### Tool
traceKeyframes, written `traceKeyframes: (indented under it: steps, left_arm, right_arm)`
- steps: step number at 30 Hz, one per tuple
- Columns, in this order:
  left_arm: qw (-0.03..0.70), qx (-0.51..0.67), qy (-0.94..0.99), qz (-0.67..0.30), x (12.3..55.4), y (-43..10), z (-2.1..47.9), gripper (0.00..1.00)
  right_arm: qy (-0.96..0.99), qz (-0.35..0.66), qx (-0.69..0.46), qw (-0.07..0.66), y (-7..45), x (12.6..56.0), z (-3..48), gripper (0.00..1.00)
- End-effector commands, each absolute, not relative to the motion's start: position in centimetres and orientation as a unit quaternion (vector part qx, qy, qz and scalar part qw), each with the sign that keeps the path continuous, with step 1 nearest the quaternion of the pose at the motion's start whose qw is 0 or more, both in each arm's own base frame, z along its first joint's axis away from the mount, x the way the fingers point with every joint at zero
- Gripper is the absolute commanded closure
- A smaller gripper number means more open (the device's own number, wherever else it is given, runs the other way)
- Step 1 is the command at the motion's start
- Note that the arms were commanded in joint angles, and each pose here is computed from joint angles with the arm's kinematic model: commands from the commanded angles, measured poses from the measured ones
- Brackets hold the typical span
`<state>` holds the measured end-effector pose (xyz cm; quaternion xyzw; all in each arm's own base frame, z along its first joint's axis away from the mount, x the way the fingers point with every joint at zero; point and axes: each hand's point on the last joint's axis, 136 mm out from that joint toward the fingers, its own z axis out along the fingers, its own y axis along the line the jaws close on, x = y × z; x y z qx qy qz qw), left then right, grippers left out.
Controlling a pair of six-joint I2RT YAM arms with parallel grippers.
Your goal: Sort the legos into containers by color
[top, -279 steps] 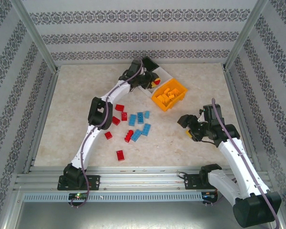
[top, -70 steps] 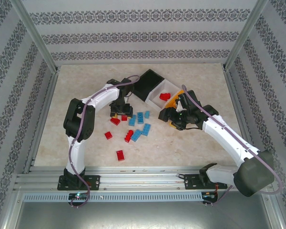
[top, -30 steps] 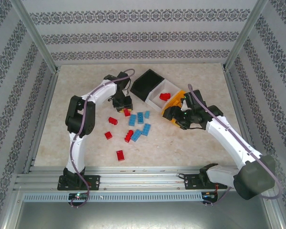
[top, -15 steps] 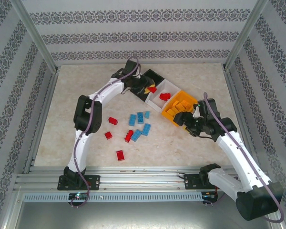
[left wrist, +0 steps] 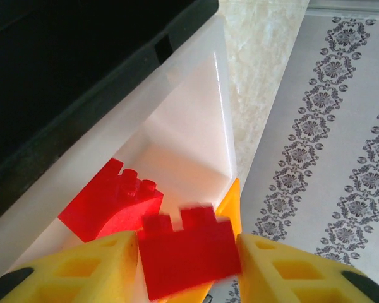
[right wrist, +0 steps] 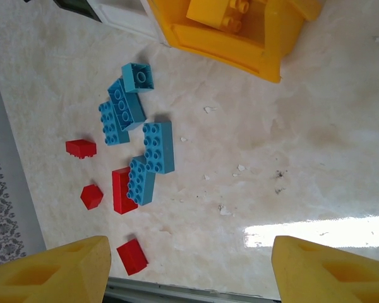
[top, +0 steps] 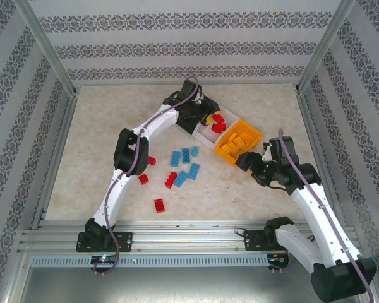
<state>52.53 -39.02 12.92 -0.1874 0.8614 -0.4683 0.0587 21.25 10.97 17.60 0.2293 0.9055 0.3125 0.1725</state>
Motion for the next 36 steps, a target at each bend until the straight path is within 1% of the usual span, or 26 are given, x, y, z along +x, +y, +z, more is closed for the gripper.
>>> traceKeyframes:
  steps: [1,9,13,16,21,23,25,27,30,32,36]
  left_arm:
    - [0.049,-0.188,0.862,-0.468,52.3,-39.0,13.2,0.52]
    - [0.059,-0.156,0.873,-0.458,51.2,-38.4,15.0,0.49]
    - [0.071,-0.11,0.903,-0.409,49.0,-36.4,16.0,0.47]
    - [0.081,-0.064,0.935,-0.34,46.8,-33.6,16.3,0.45]
    - [0.071,0.01,0.982,-0.177,42.1,-26.5,15.0,0.41]
    - [0.064,0.032,0.992,-0.105,40.1,-23.1,14.2,0.37]
    - [0.051,0.037,0.996,-0.067,38.1,-20.6,13.4,0.32]
    - [0.039,0.019,0.998,-0.056,36.3,-18.6,12.5,0.31]
    - [0.024,-0.041,0.998,-0.047,34.2,-15.7,11.0,0.3]
    - [0.016,-0.12,0.991,-0.056,33.1,-13.6,9.9,0.3]
    - [0.027,-0.28,0.951,-0.129,32.2,-11.8,8.0,0.29]
  right_arm:
    - [0.907,0.309,0.237,0.163,10.7,20.4,17.1,0.32]
    - [0.9,0.321,0.247,0.163,10.8,20.0,17.0,0.32]
    - [0.898,0.328,0.245,0.164,11.2,20.8,17.3,0.32]
    - [0.898,0.335,0.237,0.158,12.0,21.7,17.4,0.32]
    - [0.91,0.334,0.201,0.142,14.5,23.2,17.1,0.32]
    - [0.915,0.335,0.179,0.137,16.0,23.9,17.2,0.32]
    - [0.92,0.332,0.16,0.132,17.3,24.4,17.2,0.32]
    - [0.925,0.328,0.141,0.126,18.4,24.8,17.1,0.32]
    - [0.93,0.327,0.122,0.117,19.9,25.1,16.9,0.32]
    - [0.931,0.328,0.112,0.112,20.6,25.2,16.8,0.32]
    - [0.933,0.328,0.106,0.106,21.4,25.3,16.5,0.32]
